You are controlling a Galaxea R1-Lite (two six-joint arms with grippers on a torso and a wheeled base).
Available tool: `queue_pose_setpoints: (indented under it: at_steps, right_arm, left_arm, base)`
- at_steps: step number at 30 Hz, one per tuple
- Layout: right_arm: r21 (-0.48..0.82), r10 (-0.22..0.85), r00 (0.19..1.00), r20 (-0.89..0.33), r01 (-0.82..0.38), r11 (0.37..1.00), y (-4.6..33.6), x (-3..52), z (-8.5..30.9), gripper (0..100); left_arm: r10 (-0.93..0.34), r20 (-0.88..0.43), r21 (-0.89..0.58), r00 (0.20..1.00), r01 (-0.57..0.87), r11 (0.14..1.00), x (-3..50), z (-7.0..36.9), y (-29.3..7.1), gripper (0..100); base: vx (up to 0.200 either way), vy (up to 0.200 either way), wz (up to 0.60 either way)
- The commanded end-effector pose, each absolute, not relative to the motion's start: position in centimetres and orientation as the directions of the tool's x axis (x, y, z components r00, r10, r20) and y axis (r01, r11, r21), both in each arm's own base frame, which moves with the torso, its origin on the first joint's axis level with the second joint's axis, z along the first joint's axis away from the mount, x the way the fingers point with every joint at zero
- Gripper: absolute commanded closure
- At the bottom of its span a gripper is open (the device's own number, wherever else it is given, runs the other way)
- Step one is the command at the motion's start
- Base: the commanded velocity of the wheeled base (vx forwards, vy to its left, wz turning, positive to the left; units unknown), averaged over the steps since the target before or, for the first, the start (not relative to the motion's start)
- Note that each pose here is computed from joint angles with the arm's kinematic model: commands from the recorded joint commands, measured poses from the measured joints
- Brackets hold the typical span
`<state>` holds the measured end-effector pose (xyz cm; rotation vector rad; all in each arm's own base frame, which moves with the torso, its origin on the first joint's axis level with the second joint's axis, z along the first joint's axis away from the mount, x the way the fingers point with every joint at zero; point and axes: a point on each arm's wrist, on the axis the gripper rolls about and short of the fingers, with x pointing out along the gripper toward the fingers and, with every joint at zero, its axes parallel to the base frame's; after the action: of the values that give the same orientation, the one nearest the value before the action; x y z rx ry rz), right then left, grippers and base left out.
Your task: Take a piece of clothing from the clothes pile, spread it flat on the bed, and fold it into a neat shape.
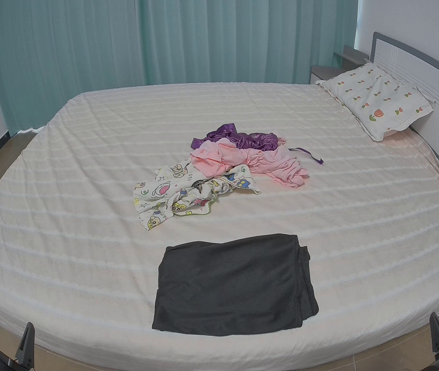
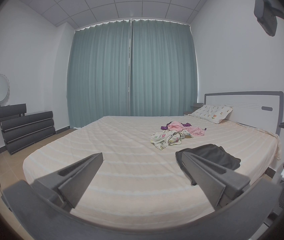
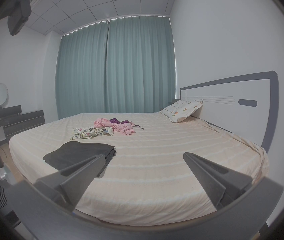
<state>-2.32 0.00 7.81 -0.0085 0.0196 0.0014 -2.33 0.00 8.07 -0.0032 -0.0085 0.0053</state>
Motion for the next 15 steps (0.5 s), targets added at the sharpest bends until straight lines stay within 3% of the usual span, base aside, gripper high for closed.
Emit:
queue_pose_setpoints:
  at_steps: [1, 15]
  right_arm:
    - [-0.009, 0.002, 1.000, -0.017, -0.002, 1.000, 0.00, -2.35, 7.54, 0]
    - [-0.003, 0.005, 1.000, -0.017, -0.005, 1.000, 0.00, -2.35, 7.54, 0]
  left_arm:
    - [0.005, -0.002, -0.002, 1.000, -0.005, 1.000, -2.25, 7.59, 0.00, 0]
    - [0.006, 0.000, -0.003, 1.000, -0.006, 1.000, -2.26, 7.59, 0.00, 0]
  base:
    - [0.000, 0.000, 0.00]
    - [0.000, 0.000, 0.00]
